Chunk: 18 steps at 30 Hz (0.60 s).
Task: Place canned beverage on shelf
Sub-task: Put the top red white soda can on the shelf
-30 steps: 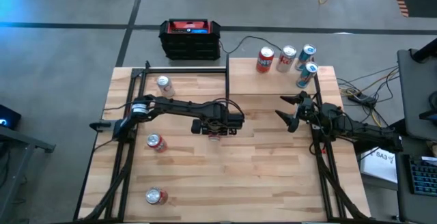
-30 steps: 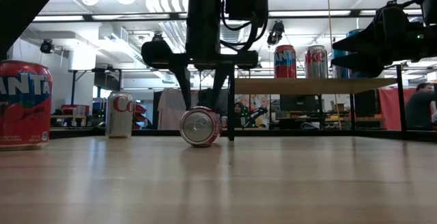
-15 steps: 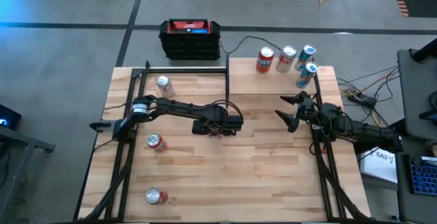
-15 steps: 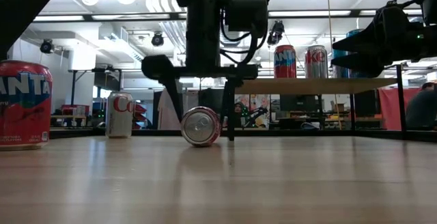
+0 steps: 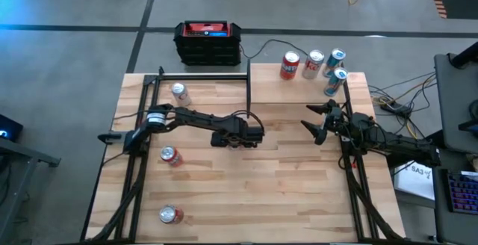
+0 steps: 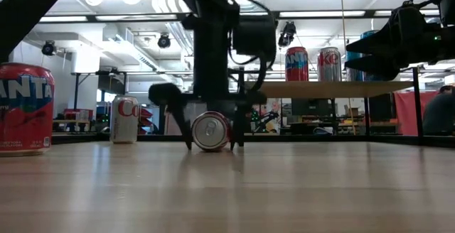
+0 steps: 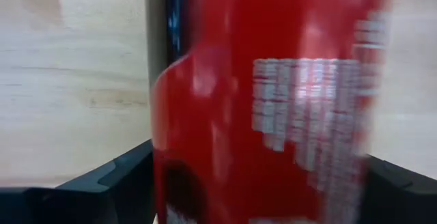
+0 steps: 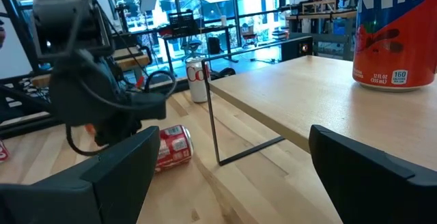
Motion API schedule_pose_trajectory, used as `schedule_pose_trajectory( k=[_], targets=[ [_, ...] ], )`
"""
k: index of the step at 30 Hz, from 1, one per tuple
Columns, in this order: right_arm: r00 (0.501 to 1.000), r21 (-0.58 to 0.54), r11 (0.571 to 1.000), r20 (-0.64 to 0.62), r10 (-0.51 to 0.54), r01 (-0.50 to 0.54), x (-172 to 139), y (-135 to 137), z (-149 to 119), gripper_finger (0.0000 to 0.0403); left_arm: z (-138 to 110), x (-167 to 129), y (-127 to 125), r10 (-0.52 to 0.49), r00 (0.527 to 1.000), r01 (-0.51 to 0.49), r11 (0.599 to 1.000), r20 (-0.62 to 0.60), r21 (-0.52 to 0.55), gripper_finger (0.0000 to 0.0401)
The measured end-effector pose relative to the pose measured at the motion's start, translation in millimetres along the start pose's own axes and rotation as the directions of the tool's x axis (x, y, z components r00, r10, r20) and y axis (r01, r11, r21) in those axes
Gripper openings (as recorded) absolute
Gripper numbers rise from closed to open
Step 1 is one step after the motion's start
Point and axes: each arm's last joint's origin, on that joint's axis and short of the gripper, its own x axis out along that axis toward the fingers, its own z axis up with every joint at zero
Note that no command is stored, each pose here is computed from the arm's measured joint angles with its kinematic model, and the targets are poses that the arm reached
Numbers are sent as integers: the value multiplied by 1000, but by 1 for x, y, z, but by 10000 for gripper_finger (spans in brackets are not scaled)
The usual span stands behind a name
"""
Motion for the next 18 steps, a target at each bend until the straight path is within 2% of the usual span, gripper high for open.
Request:
schedule_pose_trajectory(
  k=[6, 13, 18],
  targets=[
    [1000, 0, 1000, 0, 0, 0, 0, 0, 0, 359, -1, 8, 4, -16, 1000, 16, 1000, -10, -2, 321],
    [1000, 0, 1000, 0, 0, 0, 0, 0, 0, 359, 1, -4, -1, -4, 1000, 4, 1000, -20, -2, 318],
    [1000, 0, 1000, 0, 0, 0, 0, 0, 0, 359, 2, -10, -6, -28, 1000, 28, 1000, 13, -1, 292]
  ],
)
